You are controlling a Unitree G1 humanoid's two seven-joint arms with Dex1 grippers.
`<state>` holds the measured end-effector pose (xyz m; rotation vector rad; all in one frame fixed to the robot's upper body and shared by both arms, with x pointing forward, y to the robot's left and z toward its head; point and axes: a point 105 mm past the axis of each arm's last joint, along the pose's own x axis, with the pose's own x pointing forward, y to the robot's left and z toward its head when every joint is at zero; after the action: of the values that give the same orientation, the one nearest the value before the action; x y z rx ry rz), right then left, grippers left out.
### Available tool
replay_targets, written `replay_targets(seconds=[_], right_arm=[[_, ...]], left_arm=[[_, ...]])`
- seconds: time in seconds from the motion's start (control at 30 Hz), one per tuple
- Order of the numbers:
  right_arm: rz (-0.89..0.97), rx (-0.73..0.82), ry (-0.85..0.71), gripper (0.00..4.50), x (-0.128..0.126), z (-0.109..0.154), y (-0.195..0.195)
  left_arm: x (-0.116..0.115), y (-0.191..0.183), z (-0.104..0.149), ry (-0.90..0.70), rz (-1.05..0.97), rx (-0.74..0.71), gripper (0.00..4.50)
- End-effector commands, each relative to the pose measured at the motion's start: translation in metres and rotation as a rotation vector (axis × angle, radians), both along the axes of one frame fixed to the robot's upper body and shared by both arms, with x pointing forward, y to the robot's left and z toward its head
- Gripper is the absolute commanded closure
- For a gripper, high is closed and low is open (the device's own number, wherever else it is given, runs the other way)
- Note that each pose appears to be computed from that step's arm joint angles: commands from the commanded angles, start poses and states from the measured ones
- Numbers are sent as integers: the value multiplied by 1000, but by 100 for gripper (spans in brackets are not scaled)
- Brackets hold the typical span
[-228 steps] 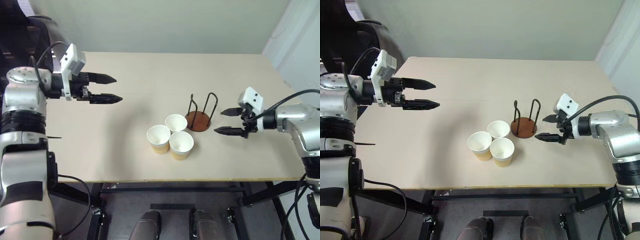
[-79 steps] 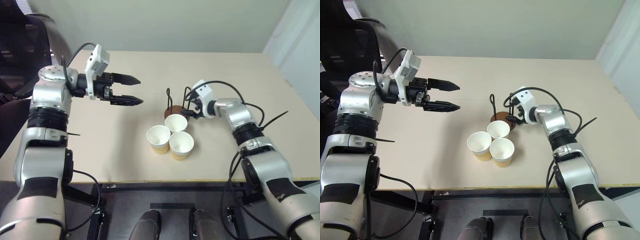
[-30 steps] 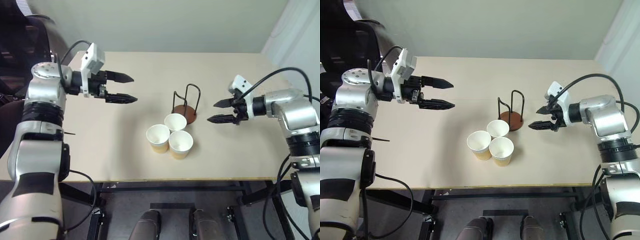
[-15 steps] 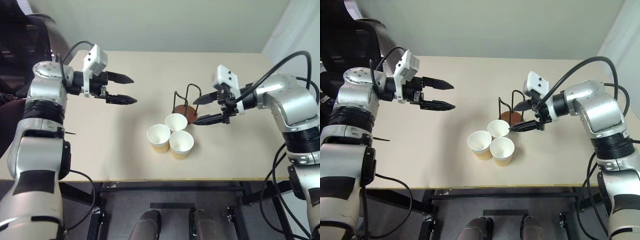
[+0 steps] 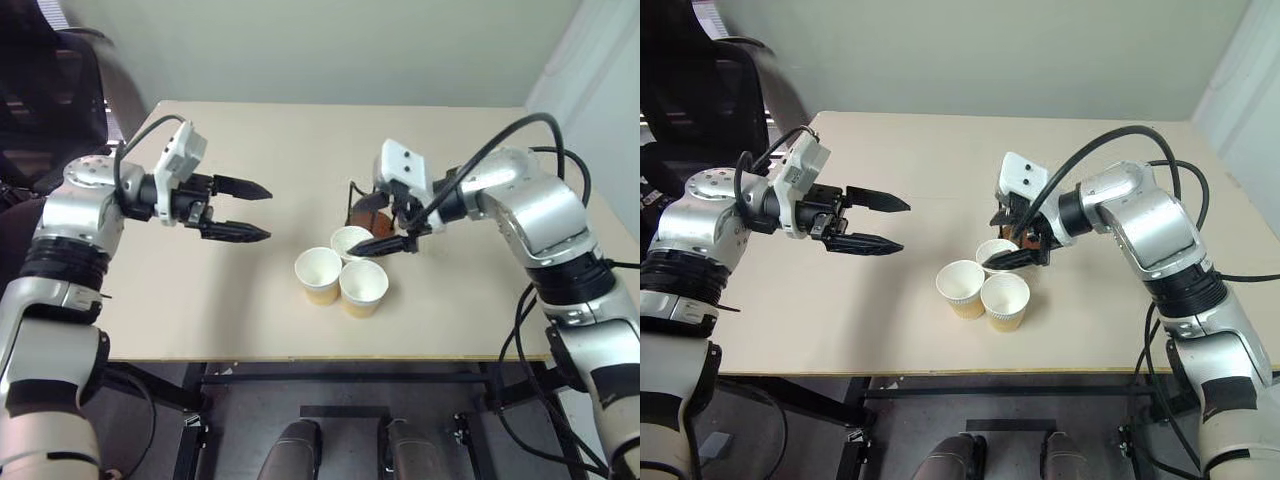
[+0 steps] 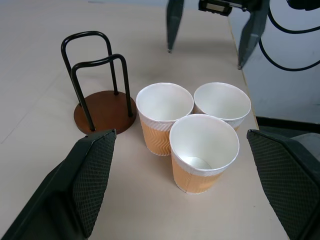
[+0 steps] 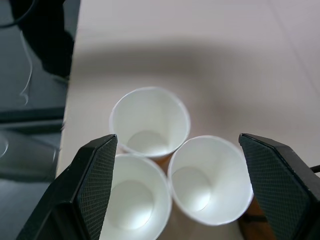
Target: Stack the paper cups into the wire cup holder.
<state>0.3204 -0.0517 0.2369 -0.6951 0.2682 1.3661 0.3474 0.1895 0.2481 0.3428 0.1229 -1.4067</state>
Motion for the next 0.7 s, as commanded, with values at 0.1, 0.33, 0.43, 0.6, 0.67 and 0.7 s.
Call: replay_targets(seconds=[0.1,0.33,0.43,0.6,0.67,0.7], right_arm=[[92,-119,-61,57,-17,-5,-7],[137,-196,-97,57,-29,-5,-18],[156,-239,-128,57,-31,-11,-19],[196,-329,-199,57,-33,-20,-23],[226,-375,-235,57,-35,-25,-25],[237,-384,-245,57,-36,-27,-24]], left_arm=[[-3,-4,15,-32,-41,-1,0],[0,-9,14,-29,-50,1,0],[1,-12,14,-29,-55,1,0],[3,-14,15,-35,-56,3,0],[4,-14,17,-37,-56,5,0],[4,-15,17,-37,-56,5,0]])
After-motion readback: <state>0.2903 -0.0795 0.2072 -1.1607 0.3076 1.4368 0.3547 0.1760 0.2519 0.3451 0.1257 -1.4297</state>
